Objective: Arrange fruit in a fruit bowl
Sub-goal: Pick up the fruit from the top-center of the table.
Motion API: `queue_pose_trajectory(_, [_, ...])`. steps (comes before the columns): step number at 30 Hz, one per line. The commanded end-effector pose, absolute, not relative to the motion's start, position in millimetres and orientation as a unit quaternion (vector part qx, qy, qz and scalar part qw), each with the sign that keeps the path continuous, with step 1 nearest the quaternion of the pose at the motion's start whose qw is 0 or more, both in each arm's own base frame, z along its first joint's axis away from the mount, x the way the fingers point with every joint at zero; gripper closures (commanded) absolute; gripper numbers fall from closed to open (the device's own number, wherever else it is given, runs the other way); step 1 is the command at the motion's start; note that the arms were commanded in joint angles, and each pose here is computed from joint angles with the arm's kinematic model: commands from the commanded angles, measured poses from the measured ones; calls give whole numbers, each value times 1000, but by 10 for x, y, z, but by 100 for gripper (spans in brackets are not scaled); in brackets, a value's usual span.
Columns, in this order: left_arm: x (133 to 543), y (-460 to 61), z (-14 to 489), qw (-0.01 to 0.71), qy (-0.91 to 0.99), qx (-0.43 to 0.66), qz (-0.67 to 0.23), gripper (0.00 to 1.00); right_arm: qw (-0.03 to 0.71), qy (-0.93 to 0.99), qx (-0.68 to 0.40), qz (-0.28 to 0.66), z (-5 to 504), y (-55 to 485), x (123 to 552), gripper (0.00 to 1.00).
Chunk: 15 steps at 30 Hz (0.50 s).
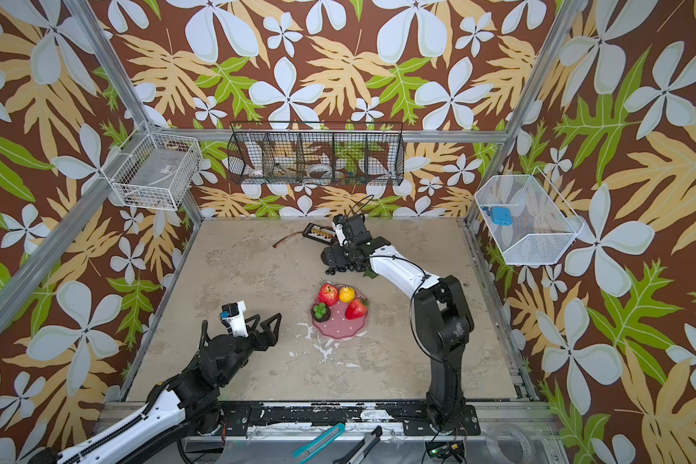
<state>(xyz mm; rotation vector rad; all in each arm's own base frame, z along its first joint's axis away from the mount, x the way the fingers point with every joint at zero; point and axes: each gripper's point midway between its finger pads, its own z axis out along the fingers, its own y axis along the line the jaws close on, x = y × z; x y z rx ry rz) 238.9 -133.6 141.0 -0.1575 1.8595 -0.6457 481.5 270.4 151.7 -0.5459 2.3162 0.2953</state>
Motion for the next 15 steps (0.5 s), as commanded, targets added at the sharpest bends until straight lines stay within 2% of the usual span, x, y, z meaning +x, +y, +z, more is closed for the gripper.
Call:
queue_pose_trajectory(1, [2415,-1362,1536,568,770,-64,-285,11,337,906,-232,109,1345,2768,4886,5])
queue_pose_trajectory(15, [2432,-1351,1545,569,771,-67,-279,10,289,917,-250,114,772,3031,5197,11])
